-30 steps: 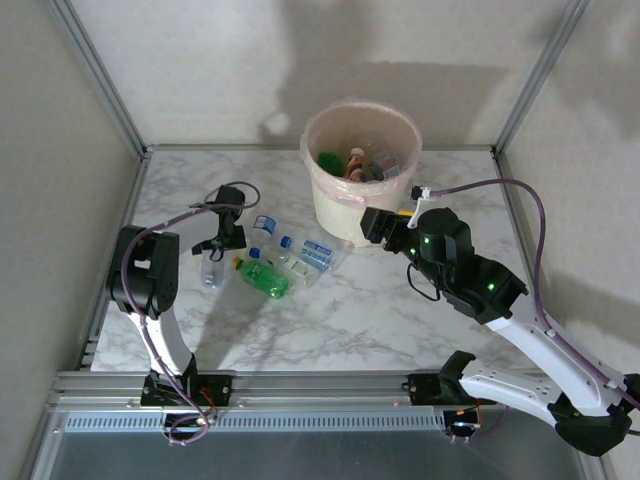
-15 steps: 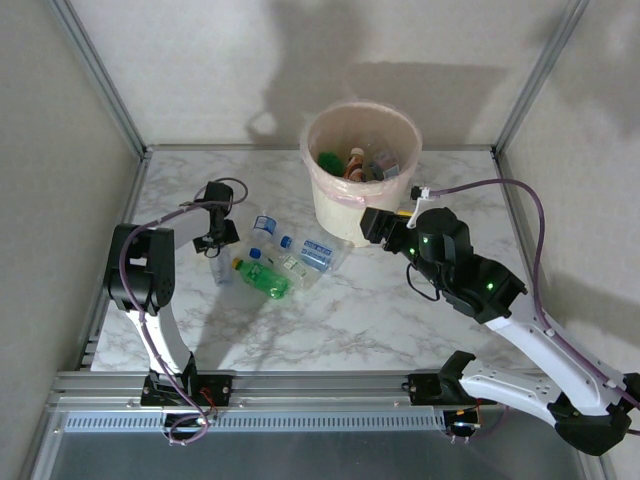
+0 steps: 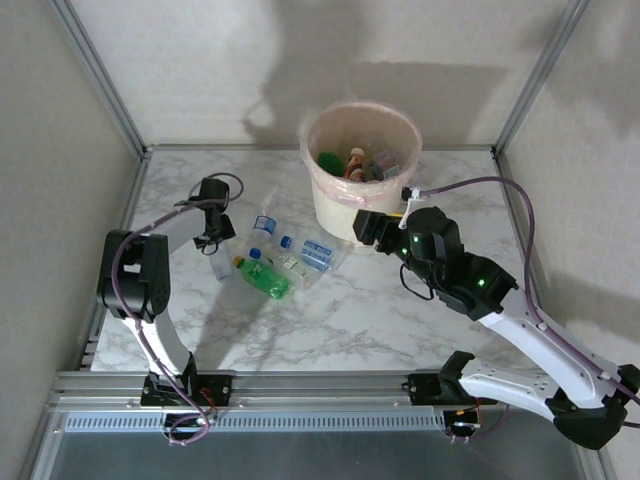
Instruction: Put the plastic bottles in the bin
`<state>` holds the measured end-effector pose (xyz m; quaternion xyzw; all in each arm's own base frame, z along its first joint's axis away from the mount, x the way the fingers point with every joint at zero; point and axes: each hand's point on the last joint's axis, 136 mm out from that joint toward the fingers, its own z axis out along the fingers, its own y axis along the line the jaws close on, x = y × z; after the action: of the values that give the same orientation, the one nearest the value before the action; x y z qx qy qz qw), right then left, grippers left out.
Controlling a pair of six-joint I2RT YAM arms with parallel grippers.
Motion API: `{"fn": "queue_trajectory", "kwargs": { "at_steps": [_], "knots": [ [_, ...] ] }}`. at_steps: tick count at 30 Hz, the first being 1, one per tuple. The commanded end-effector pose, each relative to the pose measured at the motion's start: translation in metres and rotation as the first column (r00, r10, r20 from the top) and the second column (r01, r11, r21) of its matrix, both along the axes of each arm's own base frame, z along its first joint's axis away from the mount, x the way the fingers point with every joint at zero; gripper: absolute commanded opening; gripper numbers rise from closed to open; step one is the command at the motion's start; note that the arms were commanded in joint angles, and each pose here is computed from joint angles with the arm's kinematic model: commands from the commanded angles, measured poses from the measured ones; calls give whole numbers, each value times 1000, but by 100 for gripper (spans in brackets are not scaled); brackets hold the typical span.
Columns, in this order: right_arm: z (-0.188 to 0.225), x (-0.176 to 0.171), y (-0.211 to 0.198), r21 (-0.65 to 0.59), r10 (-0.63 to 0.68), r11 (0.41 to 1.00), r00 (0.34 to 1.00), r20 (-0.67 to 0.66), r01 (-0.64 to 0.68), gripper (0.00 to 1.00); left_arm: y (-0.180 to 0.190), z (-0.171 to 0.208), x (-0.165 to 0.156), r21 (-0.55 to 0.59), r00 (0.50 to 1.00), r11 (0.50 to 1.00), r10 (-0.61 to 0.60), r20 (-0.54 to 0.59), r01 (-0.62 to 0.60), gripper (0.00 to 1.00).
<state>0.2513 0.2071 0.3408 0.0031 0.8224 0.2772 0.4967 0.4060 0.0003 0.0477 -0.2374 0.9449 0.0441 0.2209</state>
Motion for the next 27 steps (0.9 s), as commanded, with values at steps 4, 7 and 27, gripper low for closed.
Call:
{"fn": "queue_trajectory", "kwargs": {
  "at_steps": [4,7,27],
  "knots": [
    [17,-3,14,29,44,999,999,28,-45,77,-9,67,3,-94,989,996,22,150,-8,55],
    [20,-2,19,24,54,998,998,36,-55,77,-16,116,7,-144,967,989,24,254,14,55],
    [42,-13,136,35,390,920,920,29,-391,94,-207,318,-23,-589,766,621,-29,642,517,57]
  ]
}}
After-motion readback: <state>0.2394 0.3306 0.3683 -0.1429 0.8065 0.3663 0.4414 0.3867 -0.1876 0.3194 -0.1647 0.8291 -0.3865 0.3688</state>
